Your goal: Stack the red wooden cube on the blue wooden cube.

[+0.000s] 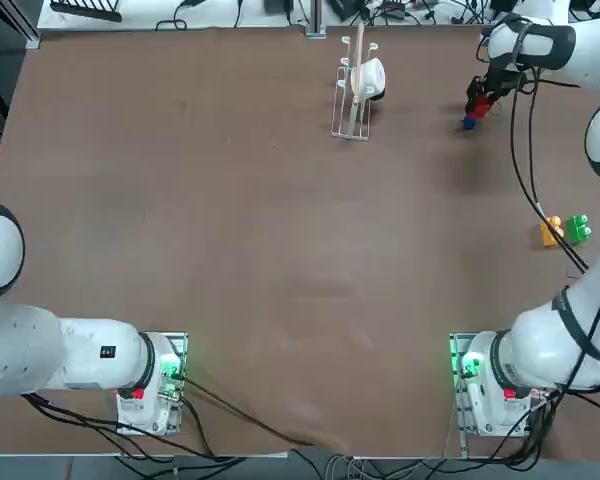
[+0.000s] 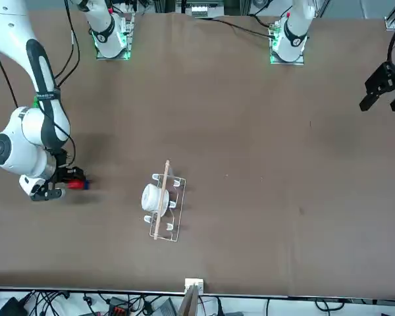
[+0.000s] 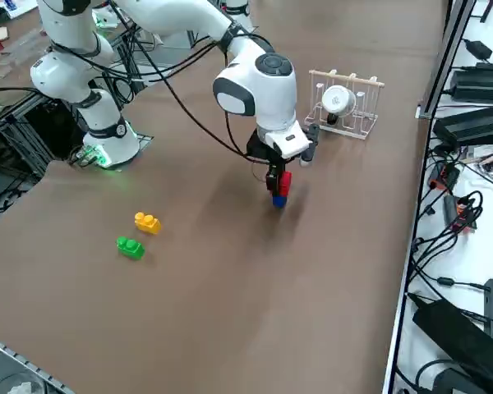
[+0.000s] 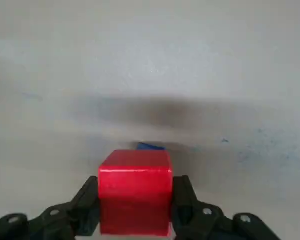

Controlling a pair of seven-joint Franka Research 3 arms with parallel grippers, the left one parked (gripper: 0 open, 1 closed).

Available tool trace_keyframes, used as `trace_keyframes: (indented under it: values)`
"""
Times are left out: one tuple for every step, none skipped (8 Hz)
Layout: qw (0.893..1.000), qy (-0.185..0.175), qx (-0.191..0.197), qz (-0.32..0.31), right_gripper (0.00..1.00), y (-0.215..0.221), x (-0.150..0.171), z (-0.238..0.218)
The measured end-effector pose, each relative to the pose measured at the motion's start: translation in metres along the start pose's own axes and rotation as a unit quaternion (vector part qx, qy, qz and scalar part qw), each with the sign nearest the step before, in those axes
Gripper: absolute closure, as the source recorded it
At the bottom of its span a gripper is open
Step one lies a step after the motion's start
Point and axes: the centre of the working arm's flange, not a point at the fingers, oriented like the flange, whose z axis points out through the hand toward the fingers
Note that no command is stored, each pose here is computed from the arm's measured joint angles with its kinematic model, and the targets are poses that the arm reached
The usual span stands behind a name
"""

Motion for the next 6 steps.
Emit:
trace_keyframes:
  values:
    - [1.0,0.0,0.0,0.0,0.28,0.0,0.0,0.0001]
    - [1.0,0.0,0.0,0.0,0.21,0.0001,-0.0001,0.0009]
    - [1.0,-0.001,0.0,0.0,0.15,0.0002,-0.0001,0.0014]
    - [1.0,-0.001,0.0,0.0,0.01,0.0002,-0.0001,0.002]
    - [1.0,-0.001,0.0,0.0,0.0,0.0002,0.0,0.0026]
    - [1.0,-0.001,0.0,0.0,0.0,0.0003,0.0003,0.0032]
